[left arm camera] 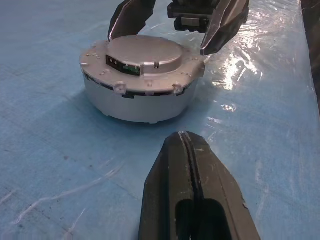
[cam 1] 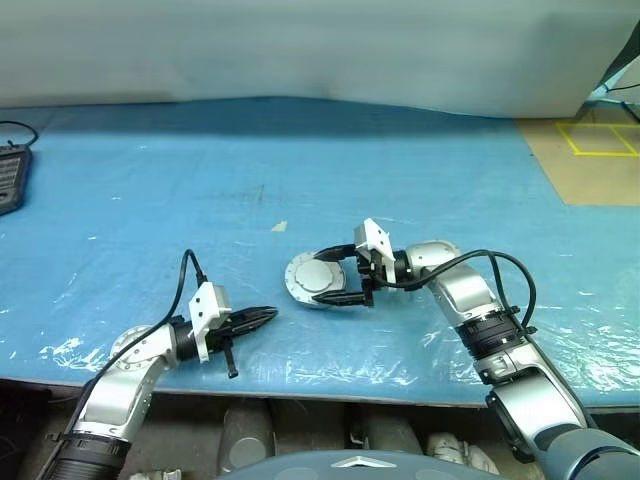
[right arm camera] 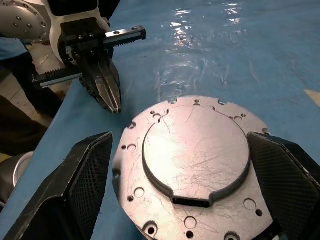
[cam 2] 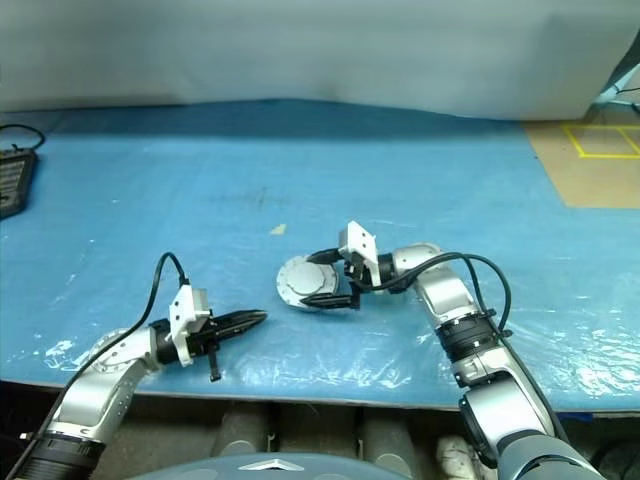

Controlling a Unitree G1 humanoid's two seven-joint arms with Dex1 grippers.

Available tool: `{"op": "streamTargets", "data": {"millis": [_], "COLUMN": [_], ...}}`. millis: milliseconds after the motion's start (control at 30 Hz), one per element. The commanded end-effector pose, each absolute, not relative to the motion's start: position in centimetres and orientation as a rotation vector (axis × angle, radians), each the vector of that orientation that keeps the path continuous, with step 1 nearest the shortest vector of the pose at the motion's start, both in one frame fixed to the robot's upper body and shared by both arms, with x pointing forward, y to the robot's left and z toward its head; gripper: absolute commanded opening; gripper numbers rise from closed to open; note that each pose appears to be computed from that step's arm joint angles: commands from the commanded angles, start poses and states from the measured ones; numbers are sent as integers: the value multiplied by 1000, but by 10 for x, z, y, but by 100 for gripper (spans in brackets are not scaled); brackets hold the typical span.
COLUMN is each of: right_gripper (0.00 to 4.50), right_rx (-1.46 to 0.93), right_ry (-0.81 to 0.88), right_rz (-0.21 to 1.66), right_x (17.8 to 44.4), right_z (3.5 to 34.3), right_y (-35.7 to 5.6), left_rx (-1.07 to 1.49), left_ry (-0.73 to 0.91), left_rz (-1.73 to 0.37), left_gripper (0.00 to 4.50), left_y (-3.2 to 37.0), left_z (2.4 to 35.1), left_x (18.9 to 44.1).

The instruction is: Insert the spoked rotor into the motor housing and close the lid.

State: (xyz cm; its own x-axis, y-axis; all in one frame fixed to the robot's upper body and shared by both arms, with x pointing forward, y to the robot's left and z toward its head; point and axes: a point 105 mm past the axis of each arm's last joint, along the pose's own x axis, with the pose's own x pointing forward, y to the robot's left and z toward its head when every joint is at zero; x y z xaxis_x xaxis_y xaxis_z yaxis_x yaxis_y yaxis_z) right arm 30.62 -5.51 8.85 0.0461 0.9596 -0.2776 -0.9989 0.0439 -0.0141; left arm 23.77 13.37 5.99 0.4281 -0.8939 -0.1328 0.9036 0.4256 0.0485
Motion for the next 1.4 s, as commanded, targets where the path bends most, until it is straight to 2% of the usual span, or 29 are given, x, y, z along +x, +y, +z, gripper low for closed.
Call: {"op": "streamTargets", "data": {"millis": [33, 233, 300, 433, 600, 933, 1400], "right_gripper": [447, 447, 410, 295, 296, 296, 296], "right_rx": [-234, -305, -325, -317, -340, -369, -489], "right_ry": [184, 201, 192, 163, 140, 63, 117], "right_rz": [1518, 1470, 1461, 1465, 1474, 1542, 1524], "right_x": [309, 317, 318, 319, 318, 312, 318], "right_z": [96, 88, 87, 93, 97, 127, 106], "right_y": [-52, -52, -52, -49, -49, -44, -43], "left_rx": [138, 140, 142, 144, 147, 146, 146], "left_ry": [49, 51, 52, 54, 57, 63, 57], "left_rz": [-1135, -1126, -1124, -1123, -1121, -1126, -1123], "left_gripper": [0, 0, 0, 0, 0, 0, 0], "left_y": [129, 129, 128, 128, 129, 129, 128], "left_z": [67, 65, 64, 62, 61, 60, 60], "left_x": [235, 235, 235, 235, 235, 237, 238]}}
